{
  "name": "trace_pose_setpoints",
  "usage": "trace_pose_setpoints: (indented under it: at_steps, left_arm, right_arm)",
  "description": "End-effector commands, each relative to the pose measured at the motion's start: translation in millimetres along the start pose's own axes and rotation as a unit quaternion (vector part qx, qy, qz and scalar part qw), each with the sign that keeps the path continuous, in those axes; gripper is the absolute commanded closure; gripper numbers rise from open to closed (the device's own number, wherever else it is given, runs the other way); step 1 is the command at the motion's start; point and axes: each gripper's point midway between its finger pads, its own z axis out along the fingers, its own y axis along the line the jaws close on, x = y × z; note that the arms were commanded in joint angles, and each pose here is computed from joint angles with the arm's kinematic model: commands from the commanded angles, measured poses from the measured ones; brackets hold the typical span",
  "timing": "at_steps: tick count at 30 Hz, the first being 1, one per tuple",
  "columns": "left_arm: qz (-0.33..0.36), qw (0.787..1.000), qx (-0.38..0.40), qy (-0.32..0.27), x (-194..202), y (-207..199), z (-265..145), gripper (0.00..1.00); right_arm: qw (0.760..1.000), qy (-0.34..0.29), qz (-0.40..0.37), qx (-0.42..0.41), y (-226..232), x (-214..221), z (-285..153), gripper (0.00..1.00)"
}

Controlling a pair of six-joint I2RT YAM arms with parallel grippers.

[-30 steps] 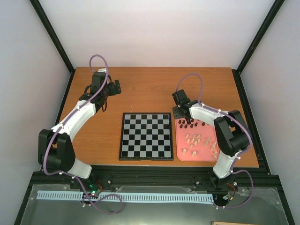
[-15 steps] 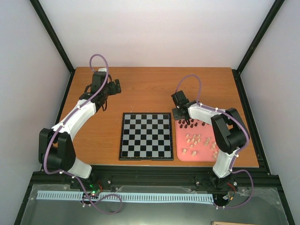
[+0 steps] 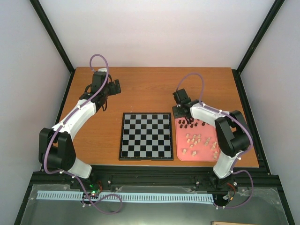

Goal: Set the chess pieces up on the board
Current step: Pick up the chess piece from the storage box, then place the chess piece on the chessboard.

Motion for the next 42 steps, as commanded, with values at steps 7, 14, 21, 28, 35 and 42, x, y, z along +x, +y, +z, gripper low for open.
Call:
trace_pose_setpoints:
  at_steps: [7,14,21,28,35,42]
  left_arm:
    - [-0.009,1.000,0.000,-0.020,-20,-3,-8,0.00]
    - [-0.010,1.000,-0.004,-0.024,-22,-1,-14,0.00]
    - [-0.011,0.999,-0.030,-0.032,-27,10,-22,0.00]
    - [-0.011,0.999,-0.033,-0.038,-30,12,-28,0.00]
    - [-0.011,0.999,-0.035,-0.037,-29,12,-27,0.00]
    - [-0.012,0.999,-0.034,-0.035,-28,11,-24,0.00]
  right_arm:
    - [0.983,-0.130,0.000,-0.132,41,-53,-73,0.97]
    - [0.969,-0.144,-0.066,-0.189,120,-64,-68,0.97]
    - [0.961,-0.133,-0.111,-0.216,192,-74,-63,0.97]
    - [0.963,-0.106,-0.140,-0.203,218,-67,-57,0.97]
    - [0.972,-0.073,-0.144,-0.169,213,-50,-40,0.97]
    - [0.973,-0.058,-0.144,-0.171,210,-34,-34,0.97]
